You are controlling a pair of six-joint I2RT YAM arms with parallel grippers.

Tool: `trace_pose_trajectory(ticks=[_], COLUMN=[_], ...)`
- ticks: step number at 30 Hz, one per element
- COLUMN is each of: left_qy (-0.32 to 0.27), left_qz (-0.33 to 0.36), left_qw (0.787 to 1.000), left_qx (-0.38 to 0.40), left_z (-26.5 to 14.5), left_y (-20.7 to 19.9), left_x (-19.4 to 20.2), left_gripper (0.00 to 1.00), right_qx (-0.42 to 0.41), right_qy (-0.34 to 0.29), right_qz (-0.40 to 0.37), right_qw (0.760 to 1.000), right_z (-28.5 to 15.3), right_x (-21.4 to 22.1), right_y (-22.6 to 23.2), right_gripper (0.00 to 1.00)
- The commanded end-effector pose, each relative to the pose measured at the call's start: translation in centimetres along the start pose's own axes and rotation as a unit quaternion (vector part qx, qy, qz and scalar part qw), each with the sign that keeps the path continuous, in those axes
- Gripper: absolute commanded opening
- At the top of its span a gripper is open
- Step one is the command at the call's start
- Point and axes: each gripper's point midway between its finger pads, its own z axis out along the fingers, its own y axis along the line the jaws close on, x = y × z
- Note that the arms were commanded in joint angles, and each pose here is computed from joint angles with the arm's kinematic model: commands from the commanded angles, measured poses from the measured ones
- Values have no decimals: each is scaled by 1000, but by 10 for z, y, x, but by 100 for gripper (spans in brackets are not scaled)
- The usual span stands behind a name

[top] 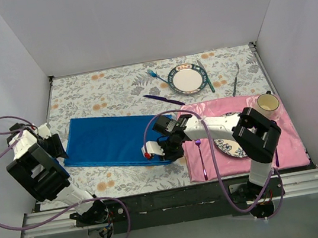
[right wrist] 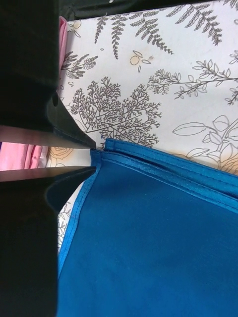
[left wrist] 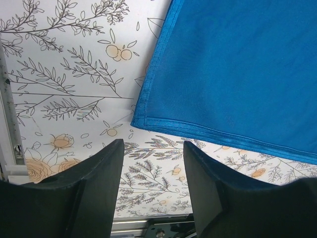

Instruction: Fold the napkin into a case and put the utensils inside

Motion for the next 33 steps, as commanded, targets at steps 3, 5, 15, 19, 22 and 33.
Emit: trace_pose_trajectory(ticks=[3, 5, 15, 19, 22, 33], left_qy=[-17, -14, -6, -9, -7, 5], left_qz=[6, 7, 11, 14, 16, 14], left_qw=[1000, 1000, 1000, 1000, 1000, 1000], left_qx=[-5, -2, 10, 1, -8, -11], left_z=[-6, -4, 5, 10, 13, 22], left_y=[3, 2, 0, 5, 9, 15], left_x=[-8, -7, -1, -3, -4, -4], left_gripper=[52, 52, 45, 41, 40, 29], right_qx=[19, 19, 25, 25, 23, 20], right_qy=[-1, -5, -40, -45, -45, -44], right_qz=[-11, -11, -14, -14, -16, -20], right_qw=[1000, 1000, 999, 999, 999, 999], right_z=[1, 0, -16, -18, -18, -19], right_x=[-1, -4, -23, -25, -26, -27], right_y=[-7, -7, -7, -7, -7, -7], right_gripper=[15, 7, 1, 1, 1, 1])
